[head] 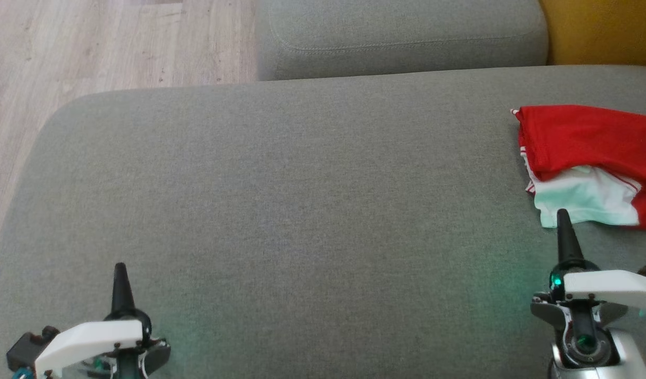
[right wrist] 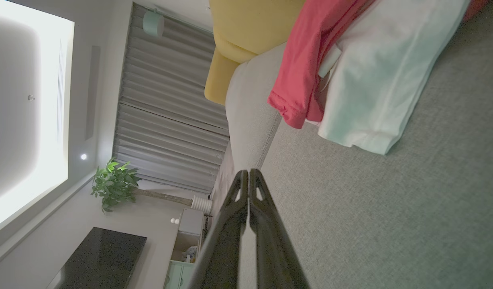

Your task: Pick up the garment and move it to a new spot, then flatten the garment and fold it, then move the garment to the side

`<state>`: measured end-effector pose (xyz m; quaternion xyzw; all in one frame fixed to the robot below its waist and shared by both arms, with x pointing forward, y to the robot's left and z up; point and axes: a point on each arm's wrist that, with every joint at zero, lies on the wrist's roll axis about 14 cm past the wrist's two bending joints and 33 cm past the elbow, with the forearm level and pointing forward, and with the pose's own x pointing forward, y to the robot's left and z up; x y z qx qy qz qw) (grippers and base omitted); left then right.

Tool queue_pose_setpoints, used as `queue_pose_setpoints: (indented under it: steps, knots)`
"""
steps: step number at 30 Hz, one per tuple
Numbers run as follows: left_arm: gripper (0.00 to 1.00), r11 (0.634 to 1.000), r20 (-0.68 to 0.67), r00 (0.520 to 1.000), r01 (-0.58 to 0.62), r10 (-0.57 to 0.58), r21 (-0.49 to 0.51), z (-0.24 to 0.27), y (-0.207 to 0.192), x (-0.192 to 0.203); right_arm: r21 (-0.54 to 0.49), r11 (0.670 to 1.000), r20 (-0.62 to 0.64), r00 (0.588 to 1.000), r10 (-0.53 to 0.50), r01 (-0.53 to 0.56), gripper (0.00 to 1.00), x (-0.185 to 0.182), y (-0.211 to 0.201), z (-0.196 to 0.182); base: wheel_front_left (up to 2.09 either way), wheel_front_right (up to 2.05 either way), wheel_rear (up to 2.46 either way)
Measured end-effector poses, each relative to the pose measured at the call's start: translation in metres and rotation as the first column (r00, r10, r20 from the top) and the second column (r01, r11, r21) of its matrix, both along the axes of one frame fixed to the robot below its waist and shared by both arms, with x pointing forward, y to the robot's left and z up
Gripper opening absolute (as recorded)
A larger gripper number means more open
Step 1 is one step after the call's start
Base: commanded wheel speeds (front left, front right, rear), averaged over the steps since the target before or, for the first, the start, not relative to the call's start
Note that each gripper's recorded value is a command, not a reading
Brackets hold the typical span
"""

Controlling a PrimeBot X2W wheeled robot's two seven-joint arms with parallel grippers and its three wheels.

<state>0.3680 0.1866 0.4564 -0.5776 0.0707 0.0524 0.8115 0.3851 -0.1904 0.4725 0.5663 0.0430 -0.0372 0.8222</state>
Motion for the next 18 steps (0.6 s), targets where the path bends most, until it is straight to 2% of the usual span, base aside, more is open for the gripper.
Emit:
queue_pose_setpoints:
  steps: [18]
  knots:
    - [0.0,0.983,0.03,0.999,-0.014,0.019,-0.182,0.008,0.0029,0.0019,0.202,0.979,0.013,0.999,-0.03,0.027,0.0,-0.0042,-0.0077,0.0039,0.0,0.0,0.0]
